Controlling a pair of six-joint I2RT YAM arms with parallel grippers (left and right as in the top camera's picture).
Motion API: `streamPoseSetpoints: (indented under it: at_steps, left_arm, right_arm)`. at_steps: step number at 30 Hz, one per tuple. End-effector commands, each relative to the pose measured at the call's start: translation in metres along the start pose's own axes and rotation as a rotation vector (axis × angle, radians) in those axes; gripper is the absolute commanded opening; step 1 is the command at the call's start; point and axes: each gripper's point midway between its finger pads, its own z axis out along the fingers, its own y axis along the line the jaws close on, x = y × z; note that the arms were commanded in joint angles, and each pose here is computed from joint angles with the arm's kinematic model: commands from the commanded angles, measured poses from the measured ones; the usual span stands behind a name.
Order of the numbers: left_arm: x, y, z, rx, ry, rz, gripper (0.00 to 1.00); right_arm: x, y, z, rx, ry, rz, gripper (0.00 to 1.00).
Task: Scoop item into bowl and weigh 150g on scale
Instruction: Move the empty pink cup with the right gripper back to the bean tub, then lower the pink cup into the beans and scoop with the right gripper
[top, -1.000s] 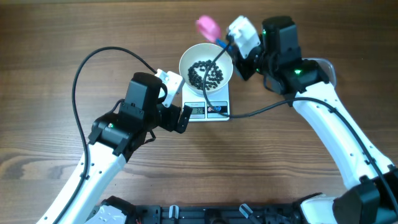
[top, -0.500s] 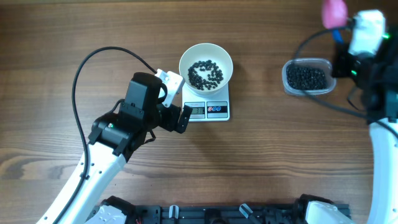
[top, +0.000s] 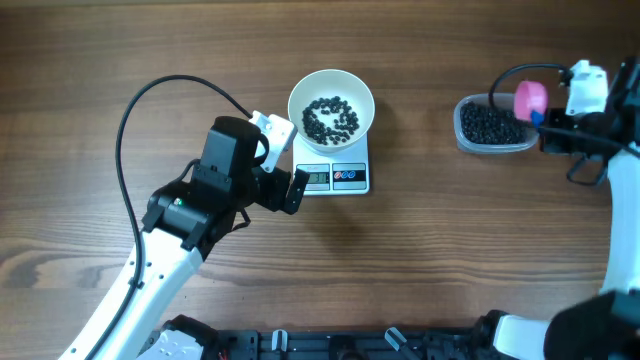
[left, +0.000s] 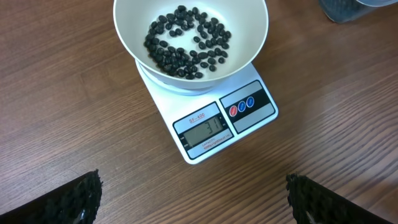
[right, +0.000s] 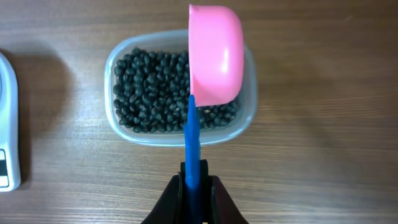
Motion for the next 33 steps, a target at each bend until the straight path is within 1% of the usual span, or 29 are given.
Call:
streamPoseSetpoints:
  at_steps: [1, 4, 8, 11, 15, 23, 28, 33]
  left_arm:
    - [-0.007, 0.001, -0.002, -0.003, -0.015, 0.017, 1.00]
    - [-0.007, 0.001, -0.002, -0.003, -0.015, 0.018, 1.00]
    - [-0.007, 0.001, -0.002, -0.003, -0.015, 0.018, 1.00]
    - [-0.007, 0.001, -0.002, -0.003, -0.015, 0.017, 1.00]
    - [-0.007, 0.001, -0.002, -0.003, -0.015, 0.018, 1.00]
    - [-0.007, 0.001, -0.002, -0.003, -0.015, 0.017, 1.00]
    - [-0.007, 0.001, -0.002, -0.003, -0.015, 0.018, 1.00]
    - [-0.007, 0.001, -0.002, -0.003, -0.015, 0.017, 1.00]
  right_arm:
    - [-0.001, 0.014, 0.017, -0.078, 0.019, -0.033, 0.04]
    - [0.002, 0.015, 0.025, -0.068, 0.047, -0.066, 0.04]
    - [0.005, 0.000, 0.028, 0.043, 0.079, -0.089, 0.04]
    - [0.006, -0.006, 0.028, 0.085, 0.093, -0.150, 0.04]
    - [0.008, -0.018, 0.026, 0.157, 0.114, -0.158, 0.04]
    - [0.008, -0.015, 0.042, 0.123, 0.123, -0.155, 0.04]
    - [0.007, 0.000, 0.053, 0.057, 0.124, -0.158, 0.04]
    - [-0.001, 0.023, 0.056, -0.009, 0.093, -0.194, 0.04]
